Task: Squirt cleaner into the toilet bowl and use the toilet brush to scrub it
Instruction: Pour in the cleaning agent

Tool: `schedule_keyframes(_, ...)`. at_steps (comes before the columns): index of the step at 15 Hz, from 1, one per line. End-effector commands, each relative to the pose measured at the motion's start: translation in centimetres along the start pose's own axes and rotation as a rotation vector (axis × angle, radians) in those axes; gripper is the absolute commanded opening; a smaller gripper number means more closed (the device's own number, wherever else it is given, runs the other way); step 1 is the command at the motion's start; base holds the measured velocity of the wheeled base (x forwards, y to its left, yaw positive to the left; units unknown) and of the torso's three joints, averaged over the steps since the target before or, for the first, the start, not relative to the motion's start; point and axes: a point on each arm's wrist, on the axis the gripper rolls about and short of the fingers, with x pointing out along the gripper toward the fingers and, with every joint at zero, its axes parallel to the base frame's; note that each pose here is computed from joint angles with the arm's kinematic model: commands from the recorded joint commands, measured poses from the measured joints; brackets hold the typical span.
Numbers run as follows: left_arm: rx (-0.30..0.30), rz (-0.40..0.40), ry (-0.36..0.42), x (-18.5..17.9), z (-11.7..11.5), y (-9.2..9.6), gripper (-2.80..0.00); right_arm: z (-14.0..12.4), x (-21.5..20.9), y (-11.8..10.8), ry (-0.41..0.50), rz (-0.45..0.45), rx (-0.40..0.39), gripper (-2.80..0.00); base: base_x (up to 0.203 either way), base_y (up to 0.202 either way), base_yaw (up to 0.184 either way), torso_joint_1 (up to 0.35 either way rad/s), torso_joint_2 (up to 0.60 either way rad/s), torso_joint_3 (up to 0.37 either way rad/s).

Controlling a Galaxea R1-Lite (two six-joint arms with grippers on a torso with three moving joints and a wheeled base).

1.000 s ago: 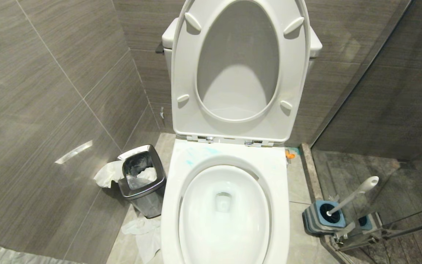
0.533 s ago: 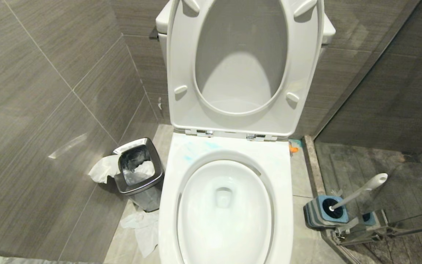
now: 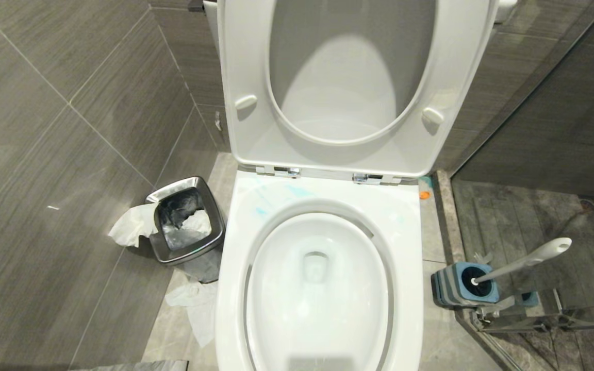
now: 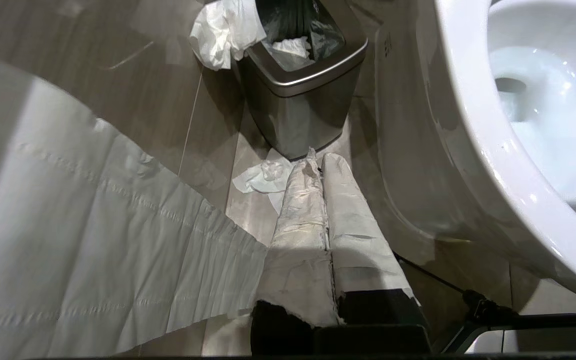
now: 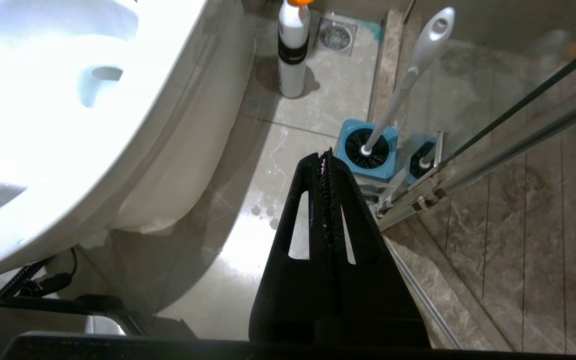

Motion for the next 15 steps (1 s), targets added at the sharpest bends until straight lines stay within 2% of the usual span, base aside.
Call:
schedule_keyframes(1,0.000,-0.001,0.003,0.02,-0.04,0.00,-2.80,-0.01,0.00,0.00,0.000,0.002,0.001,-2.80,0.000,0.000,0.000,0.006,0.00,-0.198)
schedule_keyframes(15,-0.005,-0.002,0.003,0.02,-0.04,0.00,-2.80,0.04,-0.01,-0.01,-0.002,-0.005,0.033,-2.80,0.000,0.000,0.000,0.004,0.00,-0.199)
